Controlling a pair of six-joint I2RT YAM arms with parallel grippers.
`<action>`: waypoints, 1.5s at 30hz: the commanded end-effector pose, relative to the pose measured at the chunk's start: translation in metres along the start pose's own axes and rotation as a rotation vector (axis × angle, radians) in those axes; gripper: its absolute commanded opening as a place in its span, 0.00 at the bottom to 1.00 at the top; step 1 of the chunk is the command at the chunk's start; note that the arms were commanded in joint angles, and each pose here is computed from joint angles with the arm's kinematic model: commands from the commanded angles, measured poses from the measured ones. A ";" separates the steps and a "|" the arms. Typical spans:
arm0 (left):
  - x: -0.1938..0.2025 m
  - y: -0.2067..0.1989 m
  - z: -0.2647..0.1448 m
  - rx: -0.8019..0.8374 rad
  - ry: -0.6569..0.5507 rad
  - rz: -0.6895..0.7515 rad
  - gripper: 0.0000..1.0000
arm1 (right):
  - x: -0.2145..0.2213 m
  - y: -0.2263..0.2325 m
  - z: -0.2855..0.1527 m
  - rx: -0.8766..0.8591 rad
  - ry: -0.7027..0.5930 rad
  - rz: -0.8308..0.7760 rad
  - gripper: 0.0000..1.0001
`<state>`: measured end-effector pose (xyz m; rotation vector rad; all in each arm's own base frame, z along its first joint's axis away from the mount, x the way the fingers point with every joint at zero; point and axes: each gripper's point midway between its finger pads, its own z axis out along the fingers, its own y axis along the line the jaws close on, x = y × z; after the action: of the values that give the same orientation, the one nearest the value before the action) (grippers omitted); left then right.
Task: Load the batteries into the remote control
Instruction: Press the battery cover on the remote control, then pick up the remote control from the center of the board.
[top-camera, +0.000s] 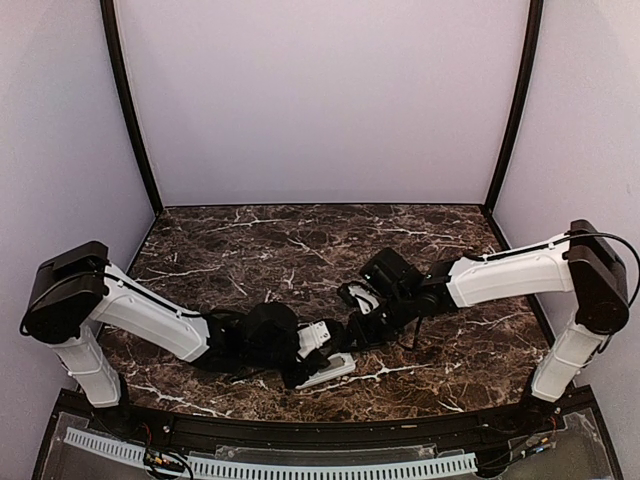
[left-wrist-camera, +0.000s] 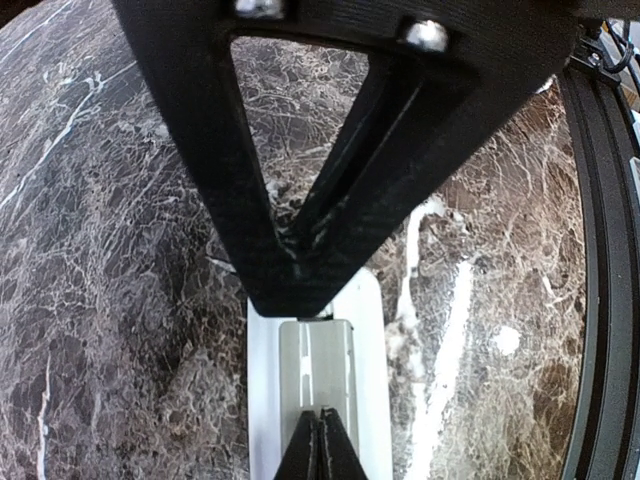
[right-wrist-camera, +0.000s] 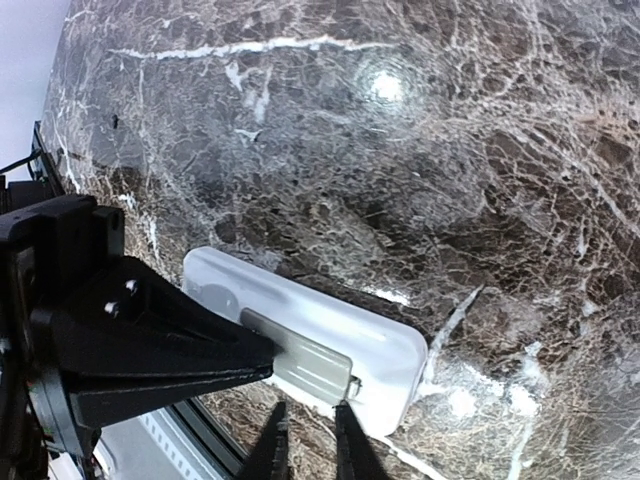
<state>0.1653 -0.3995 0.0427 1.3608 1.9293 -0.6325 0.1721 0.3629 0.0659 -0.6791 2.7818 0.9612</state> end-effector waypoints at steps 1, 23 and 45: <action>0.000 0.003 -0.020 -0.023 0.012 -0.010 0.05 | -0.007 0.013 -0.010 -0.026 -0.017 -0.048 0.08; -0.020 0.115 -0.148 -0.498 -0.166 -0.391 0.82 | -0.020 0.073 -0.007 -0.216 0.013 -0.471 0.42; 0.006 0.145 -0.195 -0.643 -0.155 -0.498 0.94 | 0.012 0.051 0.077 0.073 0.376 -1.352 0.80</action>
<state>0.2544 -0.2172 0.1761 0.4252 2.0572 -0.3192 0.1437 0.4500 0.0434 -2.2535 1.7275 0.4999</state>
